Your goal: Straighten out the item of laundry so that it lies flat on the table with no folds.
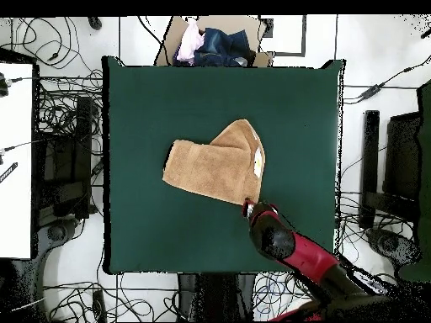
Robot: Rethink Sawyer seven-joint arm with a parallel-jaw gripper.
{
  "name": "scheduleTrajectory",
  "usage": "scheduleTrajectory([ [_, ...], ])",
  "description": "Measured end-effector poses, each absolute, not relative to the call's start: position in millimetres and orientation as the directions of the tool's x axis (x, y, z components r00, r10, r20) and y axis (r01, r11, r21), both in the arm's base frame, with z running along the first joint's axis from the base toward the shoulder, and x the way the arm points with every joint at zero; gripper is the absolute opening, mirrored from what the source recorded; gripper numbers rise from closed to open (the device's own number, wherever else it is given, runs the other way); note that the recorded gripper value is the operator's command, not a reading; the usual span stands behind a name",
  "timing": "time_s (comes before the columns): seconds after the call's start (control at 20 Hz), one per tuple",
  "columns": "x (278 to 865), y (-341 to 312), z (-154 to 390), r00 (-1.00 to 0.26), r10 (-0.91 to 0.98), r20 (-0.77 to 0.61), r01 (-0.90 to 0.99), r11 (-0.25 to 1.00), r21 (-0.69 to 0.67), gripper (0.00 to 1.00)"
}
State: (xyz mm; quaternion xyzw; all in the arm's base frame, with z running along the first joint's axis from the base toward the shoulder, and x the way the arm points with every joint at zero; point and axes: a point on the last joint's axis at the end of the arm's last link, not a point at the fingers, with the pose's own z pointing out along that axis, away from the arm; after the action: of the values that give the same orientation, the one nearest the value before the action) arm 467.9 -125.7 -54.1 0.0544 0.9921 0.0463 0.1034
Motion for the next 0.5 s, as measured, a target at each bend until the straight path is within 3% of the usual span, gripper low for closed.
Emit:
scheduleTrajectory([
  [0.5,467.3,-124.3,-56.3,-0.969,0.109,-0.222,0.091,0.992,0.091,1.0],
])
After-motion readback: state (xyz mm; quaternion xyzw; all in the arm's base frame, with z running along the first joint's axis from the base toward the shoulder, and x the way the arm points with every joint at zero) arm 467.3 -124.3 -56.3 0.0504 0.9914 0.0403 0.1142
